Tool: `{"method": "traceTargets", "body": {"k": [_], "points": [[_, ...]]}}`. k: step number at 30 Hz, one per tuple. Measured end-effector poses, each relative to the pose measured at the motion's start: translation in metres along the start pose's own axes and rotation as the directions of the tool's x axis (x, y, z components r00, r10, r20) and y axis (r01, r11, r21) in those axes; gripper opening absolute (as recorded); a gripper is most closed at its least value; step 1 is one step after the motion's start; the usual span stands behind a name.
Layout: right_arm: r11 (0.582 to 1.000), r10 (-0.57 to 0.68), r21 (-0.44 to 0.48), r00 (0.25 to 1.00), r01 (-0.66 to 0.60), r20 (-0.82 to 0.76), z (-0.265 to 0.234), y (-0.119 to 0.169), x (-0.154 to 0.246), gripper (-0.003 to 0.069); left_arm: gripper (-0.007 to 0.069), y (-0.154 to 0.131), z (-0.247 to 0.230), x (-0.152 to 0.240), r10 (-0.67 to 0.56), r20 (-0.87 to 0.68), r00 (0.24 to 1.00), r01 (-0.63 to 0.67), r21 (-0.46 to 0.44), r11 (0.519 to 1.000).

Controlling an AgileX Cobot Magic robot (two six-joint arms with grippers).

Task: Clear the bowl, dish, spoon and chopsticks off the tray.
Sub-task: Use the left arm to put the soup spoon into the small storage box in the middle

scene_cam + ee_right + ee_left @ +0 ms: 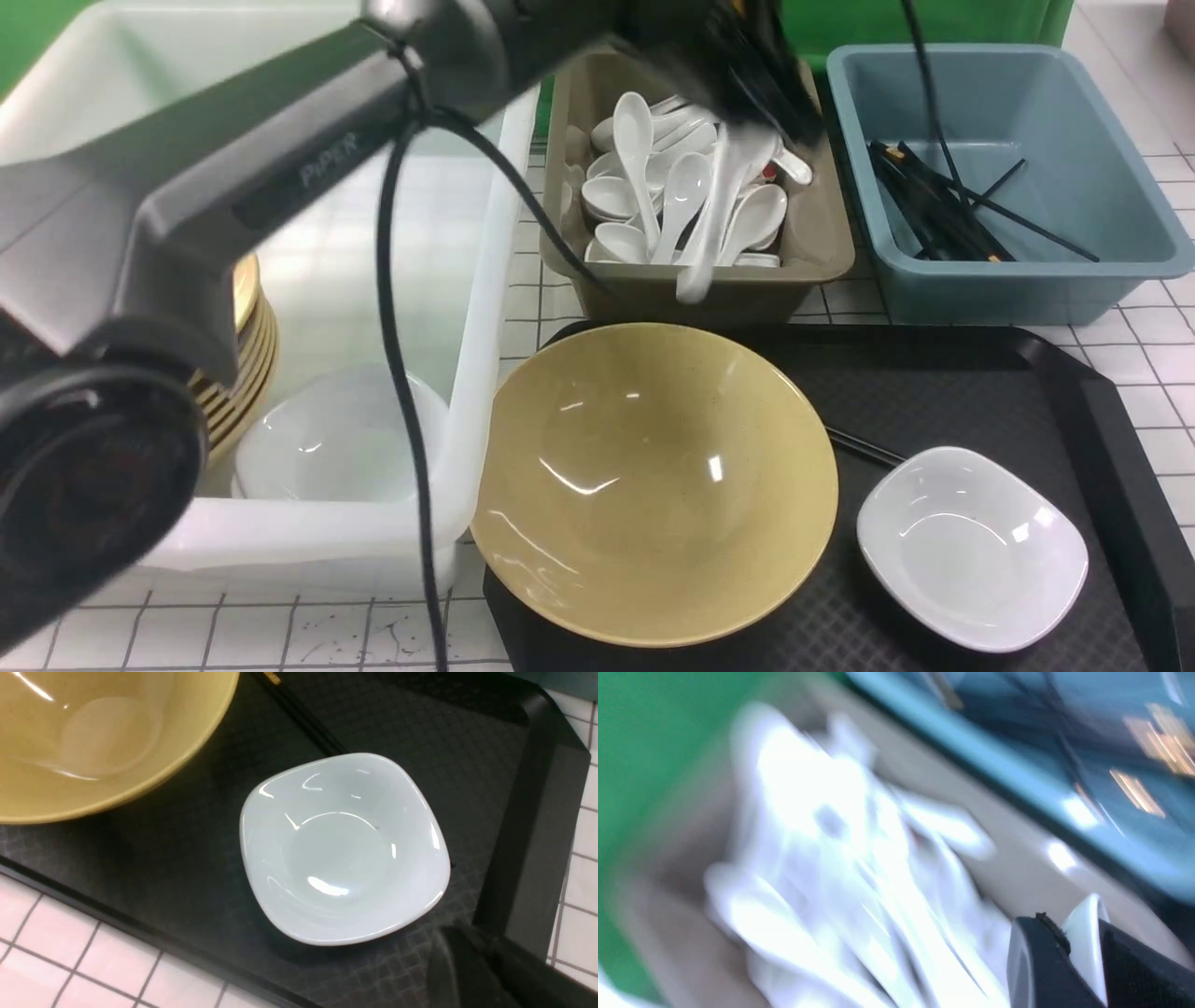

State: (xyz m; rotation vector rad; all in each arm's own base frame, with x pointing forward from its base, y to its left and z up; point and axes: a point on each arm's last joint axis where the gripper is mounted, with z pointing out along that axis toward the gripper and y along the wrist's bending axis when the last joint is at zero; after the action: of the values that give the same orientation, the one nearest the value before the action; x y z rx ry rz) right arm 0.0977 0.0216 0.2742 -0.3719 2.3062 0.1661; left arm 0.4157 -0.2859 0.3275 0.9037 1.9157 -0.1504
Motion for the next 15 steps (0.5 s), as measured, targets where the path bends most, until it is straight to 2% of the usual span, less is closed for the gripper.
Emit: {"method": "traceTargets", "body": {"k": [3,5,6,7,8,10,12,15], "points": [[1.0,0.0,0.0,1.0,0.0,0.0,0.0,0.0,0.0,0.0048,0.0068,0.023,0.031,0.014,0.016,0.102,0.995,-0.007,-0.083,0.997],[1.0,0.0,0.0,1.0,0.0,0.0,0.0,0.0,0.0,0.0048,0.0128,0.028,0.044,0.025,0.026,0.109,0.994,-0.014,-0.102,0.995],[1.0,0.0,0.0,1.0,0.0,0.0,0.0,0.0,0.0,0.0048,0.0128,0.029,0.046,0.026,0.026,0.109,0.994,-0.015,-0.104,0.994],[1.0,0.0,0.0,1.0,0.0,0.0,0.0,0.0,0.0,0.0048,0.0223,0.031,0.055,0.036,0.004,0.087,0.996,0.005,-0.106,0.994],[1.0,0.0,0.0,1.0,0.0,0.0,0.0,0.0,0.0,0.0048,0.0253,0.032,0.055,0.038,-0.01,0.076,0.997,0.018,-0.104,0.994],[1.0,0.001,-0.001,1.0,-0.001,0.0,0.0,0.0,0.0,0.0048,0.037,0.032,0.049,0.039,-0.07,0.009,0.998,0.071,-0.093,0.993],[1.0,0.001,-0.002,1.0,-0.001,-0.002,0.0,0.0,0.0,0.0048,0.044,0.03,0.03,0.034,-0.138,-0.086,0.987,0.131,-0.083,0.988],[1.0,-0.006,-0.009,1.0,0.006,-0.004,0.0,0.001,0.001,0.0048,0.0502,0.021,-0.003,0.025,-0.244,-0.232,0.941,0.233,-0.076,0.97]]}}
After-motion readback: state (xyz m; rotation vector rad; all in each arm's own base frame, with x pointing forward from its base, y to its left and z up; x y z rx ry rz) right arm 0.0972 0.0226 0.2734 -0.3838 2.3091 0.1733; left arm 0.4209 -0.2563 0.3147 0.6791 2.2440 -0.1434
